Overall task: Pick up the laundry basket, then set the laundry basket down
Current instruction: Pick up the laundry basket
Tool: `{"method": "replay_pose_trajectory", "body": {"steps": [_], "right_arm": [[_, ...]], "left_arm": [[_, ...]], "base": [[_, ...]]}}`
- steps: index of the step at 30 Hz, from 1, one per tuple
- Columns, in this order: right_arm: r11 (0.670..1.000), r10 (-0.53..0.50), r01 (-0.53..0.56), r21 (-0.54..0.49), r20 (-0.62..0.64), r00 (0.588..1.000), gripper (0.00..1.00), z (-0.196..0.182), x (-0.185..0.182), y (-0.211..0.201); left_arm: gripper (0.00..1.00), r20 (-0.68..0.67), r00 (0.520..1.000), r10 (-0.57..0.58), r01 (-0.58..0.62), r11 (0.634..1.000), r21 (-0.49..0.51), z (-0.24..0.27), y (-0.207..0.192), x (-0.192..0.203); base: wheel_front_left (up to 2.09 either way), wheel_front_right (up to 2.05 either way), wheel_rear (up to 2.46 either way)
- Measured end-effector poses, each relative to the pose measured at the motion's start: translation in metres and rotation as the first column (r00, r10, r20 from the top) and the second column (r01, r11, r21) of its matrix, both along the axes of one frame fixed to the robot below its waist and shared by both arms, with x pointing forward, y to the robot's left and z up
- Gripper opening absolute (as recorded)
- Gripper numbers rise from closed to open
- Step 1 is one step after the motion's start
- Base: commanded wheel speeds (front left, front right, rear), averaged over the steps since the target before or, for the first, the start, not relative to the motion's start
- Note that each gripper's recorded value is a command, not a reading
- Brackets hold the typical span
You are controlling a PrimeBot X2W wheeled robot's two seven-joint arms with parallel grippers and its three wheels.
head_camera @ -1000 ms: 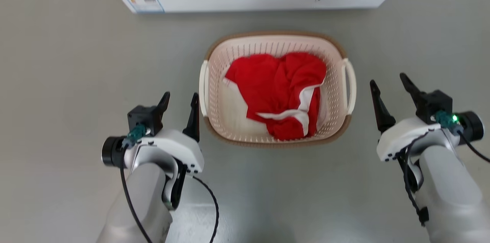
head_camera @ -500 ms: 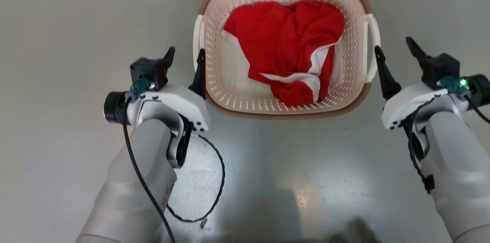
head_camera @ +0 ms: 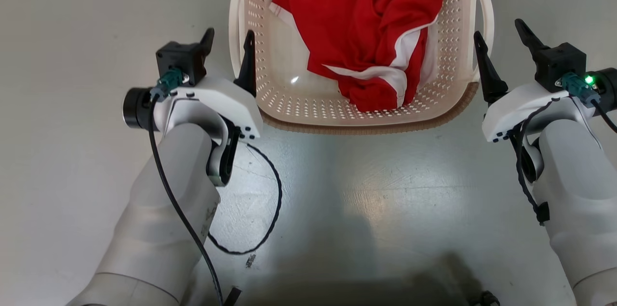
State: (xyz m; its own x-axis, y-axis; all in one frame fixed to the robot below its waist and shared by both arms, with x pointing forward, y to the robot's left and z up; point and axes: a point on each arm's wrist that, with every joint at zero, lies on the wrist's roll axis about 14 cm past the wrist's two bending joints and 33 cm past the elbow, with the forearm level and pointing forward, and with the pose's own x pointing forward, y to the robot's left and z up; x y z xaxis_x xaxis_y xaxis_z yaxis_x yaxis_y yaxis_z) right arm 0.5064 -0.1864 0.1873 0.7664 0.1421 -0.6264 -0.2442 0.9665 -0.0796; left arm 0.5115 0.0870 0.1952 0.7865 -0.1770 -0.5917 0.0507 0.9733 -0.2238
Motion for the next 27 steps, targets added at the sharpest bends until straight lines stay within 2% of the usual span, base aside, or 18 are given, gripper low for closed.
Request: {"method": "replay_pose_trajectory", "body": {"steps": [13, 18, 27], "right_arm": [[1.000, 0.004, -0.004, 0.009, -0.039, 0.999, 1.00, -0.025, 0.000, 0.005], [1.000, 0.009, -0.008, 0.010, -0.090, 0.996, 1.00, -0.040, -0.007, 0.008], [1.000, 0.005, -0.002, 0.025, -0.110, 0.994, 1.00, -0.050, -0.003, 0.016]], "left_arm": [[1.00, -0.025, 1.000, -0.010, 0.010, 1.000, 0.007, -0.024, -0.002, 0.006], [1.00, -0.045, 0.998, -0.035, 0.036, 0.999, 0.018, -0.033, -0.005, 0.004], [1.00, -0.080, 0.994, -0.077, 0.080, 0.996, 0.027, -0.048, -0.013, 0.005]], "base": [[0.00, 0.00, 0.00], [0.00, 0.00, 0.00], [0.00, 0.00, 0.00]]}}
